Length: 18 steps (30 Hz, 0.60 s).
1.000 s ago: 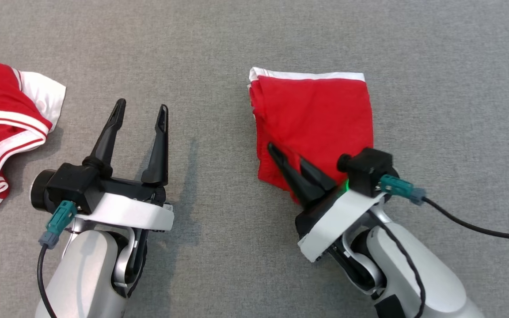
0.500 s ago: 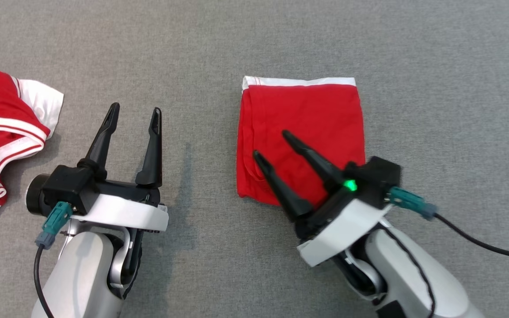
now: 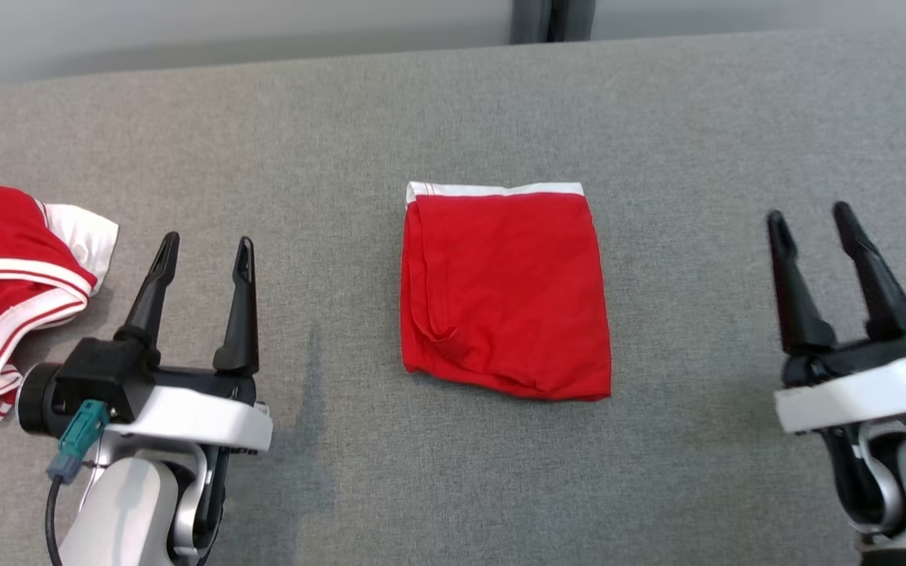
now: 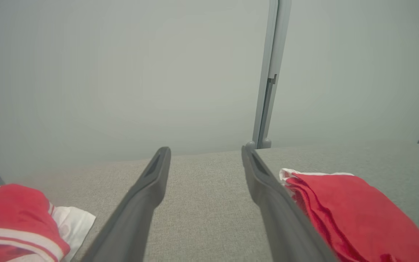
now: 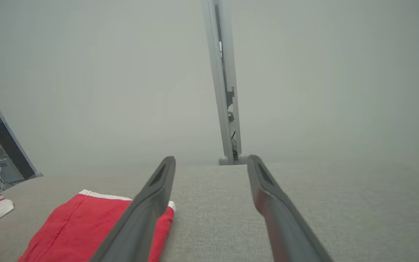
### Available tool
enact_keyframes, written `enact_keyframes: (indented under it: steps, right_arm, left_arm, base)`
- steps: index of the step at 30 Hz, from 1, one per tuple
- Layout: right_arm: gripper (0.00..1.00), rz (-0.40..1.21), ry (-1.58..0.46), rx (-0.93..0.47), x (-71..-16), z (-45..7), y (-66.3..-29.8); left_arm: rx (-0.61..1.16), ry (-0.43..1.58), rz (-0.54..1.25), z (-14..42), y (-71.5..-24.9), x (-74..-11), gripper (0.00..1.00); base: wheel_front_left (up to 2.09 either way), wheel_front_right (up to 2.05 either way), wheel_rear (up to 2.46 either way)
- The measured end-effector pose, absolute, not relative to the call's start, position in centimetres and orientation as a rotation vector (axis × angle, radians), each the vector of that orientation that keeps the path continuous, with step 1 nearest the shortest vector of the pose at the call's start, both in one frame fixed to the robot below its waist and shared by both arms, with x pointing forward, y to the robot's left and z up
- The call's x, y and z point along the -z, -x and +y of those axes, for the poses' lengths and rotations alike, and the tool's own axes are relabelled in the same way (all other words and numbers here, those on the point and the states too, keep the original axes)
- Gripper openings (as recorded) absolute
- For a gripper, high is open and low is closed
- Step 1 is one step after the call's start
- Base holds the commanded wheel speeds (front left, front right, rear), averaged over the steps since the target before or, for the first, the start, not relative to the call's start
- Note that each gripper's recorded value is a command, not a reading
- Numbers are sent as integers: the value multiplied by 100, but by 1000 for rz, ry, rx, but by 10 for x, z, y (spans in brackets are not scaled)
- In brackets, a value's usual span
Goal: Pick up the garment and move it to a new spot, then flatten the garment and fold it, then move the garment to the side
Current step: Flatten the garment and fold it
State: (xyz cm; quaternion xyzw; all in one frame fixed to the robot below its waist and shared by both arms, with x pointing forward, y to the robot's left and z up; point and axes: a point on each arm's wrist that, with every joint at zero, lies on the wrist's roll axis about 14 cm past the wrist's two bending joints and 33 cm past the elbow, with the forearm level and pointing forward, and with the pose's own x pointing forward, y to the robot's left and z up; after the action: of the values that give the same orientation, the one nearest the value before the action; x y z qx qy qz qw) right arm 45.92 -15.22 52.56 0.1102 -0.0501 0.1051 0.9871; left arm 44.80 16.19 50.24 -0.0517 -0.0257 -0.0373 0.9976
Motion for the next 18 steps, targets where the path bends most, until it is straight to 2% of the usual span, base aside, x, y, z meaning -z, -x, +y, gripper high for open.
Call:
enact_keyframes:
  steps: [5,18]
  right_arm:
    - [100,-69,-188,-143,-524,-178,-441]
    - [100,-45,-169,-134,-534,-181,-401]
  left_arm:
    - [74,92,-59,164,-430,-512,100]
    - [52,100,-31,171,-382,-520,100]
  base:
    - [0,0,0]
    - [0,0,0]
